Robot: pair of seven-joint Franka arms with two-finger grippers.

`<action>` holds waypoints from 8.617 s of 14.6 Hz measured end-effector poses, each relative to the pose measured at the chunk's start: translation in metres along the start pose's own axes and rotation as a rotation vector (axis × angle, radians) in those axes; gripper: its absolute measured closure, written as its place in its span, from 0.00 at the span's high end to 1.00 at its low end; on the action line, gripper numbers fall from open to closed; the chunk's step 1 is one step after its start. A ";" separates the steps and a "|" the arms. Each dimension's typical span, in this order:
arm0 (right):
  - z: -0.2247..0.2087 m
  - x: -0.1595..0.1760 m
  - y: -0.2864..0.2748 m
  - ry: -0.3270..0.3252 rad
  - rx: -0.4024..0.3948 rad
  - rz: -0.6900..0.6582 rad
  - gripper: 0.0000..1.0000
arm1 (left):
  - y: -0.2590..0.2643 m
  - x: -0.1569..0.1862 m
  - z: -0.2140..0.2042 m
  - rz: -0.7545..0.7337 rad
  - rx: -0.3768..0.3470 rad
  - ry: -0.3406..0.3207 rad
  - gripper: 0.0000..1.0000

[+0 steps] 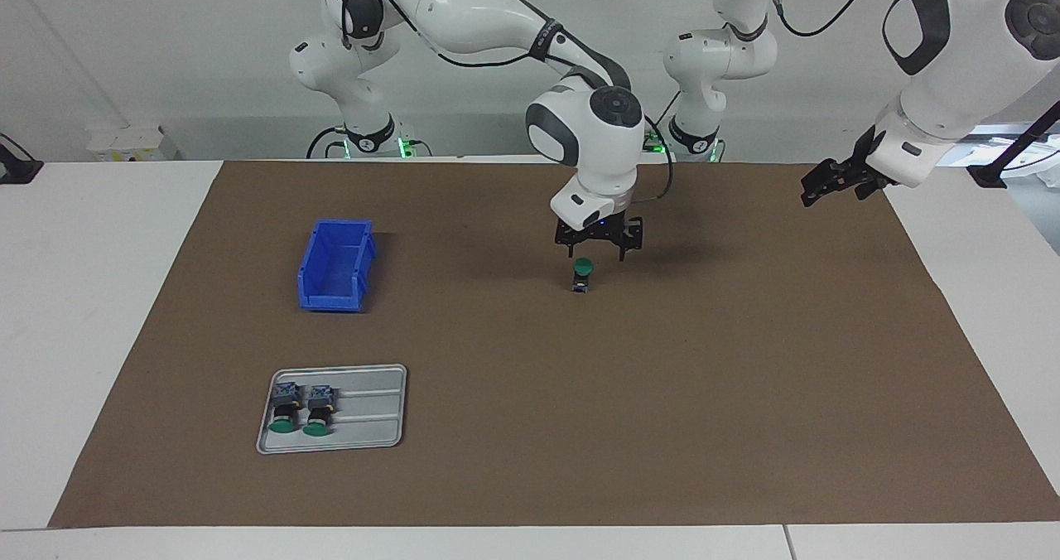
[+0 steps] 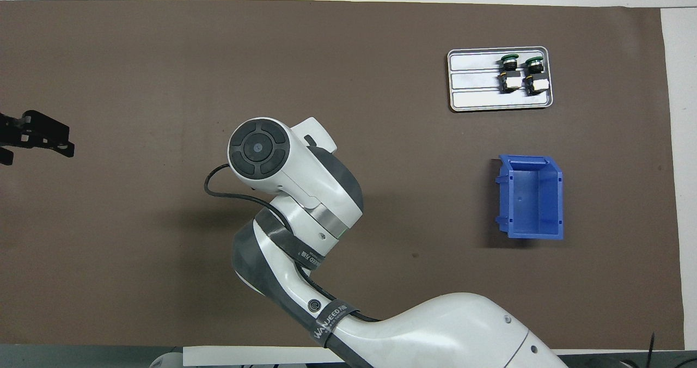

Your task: Place and press button with both arms

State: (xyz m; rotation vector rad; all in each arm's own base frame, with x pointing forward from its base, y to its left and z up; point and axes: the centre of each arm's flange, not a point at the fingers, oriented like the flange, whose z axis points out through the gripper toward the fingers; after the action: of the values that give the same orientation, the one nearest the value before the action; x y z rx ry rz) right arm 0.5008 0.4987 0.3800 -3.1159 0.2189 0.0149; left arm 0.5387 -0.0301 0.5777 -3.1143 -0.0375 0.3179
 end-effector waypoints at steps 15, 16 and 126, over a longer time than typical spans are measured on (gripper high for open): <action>0.067 -0.007 0.016 0.041 0.026 -0.006 0.46 | -0.008 -0.002 -0.013 -0.011 0.037 0.043 1.00; 0.066 -0.007 0.017 0.040 0.025 -0.006 0.46 | -0.008 -0.003 -0.014 -0.010 0.037 0.045 1.00; -0.262 0.111 0.504 -0.068 -0.075 -0.214 1.00 | -0.009 -0.021 -0.036 -0.014 0.013 0.091 1.00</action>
State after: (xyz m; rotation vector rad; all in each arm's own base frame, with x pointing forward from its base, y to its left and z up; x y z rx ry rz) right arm 0.5423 -0.0204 0.6324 -3.1880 -0.1199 0.1290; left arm 0.5255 -0.0215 0.6175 -3.1096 -0.0561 0.1746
